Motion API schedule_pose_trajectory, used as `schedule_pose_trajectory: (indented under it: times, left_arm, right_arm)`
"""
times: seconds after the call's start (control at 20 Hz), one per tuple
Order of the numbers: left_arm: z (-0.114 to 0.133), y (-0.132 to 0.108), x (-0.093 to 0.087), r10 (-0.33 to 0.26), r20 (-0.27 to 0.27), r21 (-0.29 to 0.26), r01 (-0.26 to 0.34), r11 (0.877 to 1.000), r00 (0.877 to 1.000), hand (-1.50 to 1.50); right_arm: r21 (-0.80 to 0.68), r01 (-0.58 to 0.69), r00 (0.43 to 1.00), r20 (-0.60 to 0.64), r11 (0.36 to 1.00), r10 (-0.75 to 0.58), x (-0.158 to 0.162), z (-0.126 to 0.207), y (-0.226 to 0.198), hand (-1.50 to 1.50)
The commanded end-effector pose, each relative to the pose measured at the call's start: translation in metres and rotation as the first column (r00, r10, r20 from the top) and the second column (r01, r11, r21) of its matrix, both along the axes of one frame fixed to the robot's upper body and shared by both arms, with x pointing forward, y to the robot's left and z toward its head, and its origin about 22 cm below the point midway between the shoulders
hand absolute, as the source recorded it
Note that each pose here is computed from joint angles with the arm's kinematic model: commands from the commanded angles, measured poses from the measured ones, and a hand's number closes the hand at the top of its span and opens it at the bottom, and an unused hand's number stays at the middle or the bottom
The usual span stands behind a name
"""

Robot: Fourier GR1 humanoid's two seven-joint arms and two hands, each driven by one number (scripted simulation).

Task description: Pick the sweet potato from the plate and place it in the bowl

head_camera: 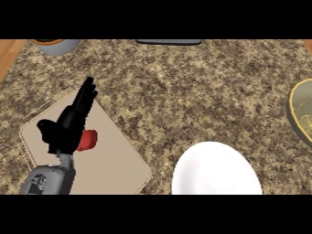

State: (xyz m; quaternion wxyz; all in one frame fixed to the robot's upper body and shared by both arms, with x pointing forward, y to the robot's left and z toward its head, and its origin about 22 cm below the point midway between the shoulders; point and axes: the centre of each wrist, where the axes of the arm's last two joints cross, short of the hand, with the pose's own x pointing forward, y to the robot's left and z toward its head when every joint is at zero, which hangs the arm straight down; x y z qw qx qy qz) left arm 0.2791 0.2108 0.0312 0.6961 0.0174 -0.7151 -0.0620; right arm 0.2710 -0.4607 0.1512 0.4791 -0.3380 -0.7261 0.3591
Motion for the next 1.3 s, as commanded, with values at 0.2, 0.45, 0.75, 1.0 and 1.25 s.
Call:
schedule_pose_trajectory:
  times: [0.2,0.45,0.75,1.0,1.25]
  left_arm:
    - [-0.001,0.011,-0.003,0.012,0.012,0.010,-0.012,1.000,1.000,0.00]
    - [0.004,0.003,0.008,0.010,0.013,-0.003,-0.010,1.000,1.000,0.00]
    - [-0.010,-0.004,-0.004,0.015,0.012,-0.006,-0.015,1.000,1.000,0.00]
    - [0.006,0.000,-0.002,0.026,0.008,-0.007,-0.026,1.000,1.000,0.00]
    - [-0.005,0.004,-0.003,0.015,0.017,-0.007,-0.015,1.000,1.000,0.00]
  right_arm:
    - [0.101,0.024,0.981,-0.196,0.995,-0.004,0.025,-0.045,-0.032,1.50]
    - [0.139,-0.103,0.937,-0.318,0.985,0.143,0.044,-0.072,-0.023,-1.50]
    - [0.331,-0.199,0.948,-0.173,0.923,0.266,0.049,-0.061,-0.042,-1.50]
    - [0.449,-0.178,0.979,-0.014,0.876,0.206,0.040,-0.039,-0.066,-1.50]
    - [0.543,-0.100,0.981,-0.085,0.834,0.173,0.025,-0.026,-0.090,-1.50]
